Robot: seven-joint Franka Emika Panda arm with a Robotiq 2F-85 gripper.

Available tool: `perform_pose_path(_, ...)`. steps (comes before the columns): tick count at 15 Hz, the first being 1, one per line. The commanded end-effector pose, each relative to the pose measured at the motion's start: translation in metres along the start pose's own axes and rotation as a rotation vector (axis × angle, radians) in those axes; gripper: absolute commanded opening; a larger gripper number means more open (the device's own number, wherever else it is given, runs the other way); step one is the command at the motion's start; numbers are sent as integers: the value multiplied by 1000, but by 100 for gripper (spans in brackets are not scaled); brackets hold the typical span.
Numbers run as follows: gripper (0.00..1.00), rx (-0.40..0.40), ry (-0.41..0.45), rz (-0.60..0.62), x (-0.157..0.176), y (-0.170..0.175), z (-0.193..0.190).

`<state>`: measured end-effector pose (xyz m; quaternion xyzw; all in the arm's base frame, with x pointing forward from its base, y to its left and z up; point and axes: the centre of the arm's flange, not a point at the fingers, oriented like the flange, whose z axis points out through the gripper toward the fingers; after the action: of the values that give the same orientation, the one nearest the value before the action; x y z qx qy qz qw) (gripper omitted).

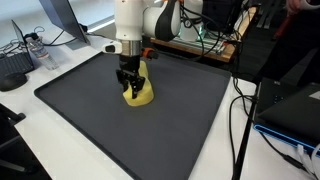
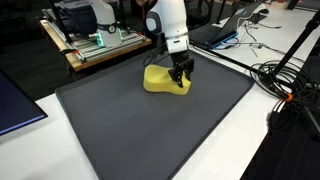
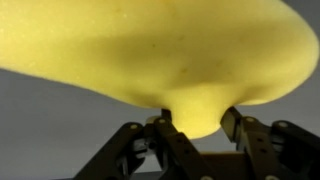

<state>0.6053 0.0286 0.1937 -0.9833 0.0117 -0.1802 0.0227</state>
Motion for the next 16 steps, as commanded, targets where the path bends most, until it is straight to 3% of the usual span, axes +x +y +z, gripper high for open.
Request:
perform_pose_path(1,21,-6,-8,3,2,1,3)
perform_pose_path(4,1,-5,-10,4,3,2,3)
perform_pose_path(16,2,-2,-12,6,4,3,2)
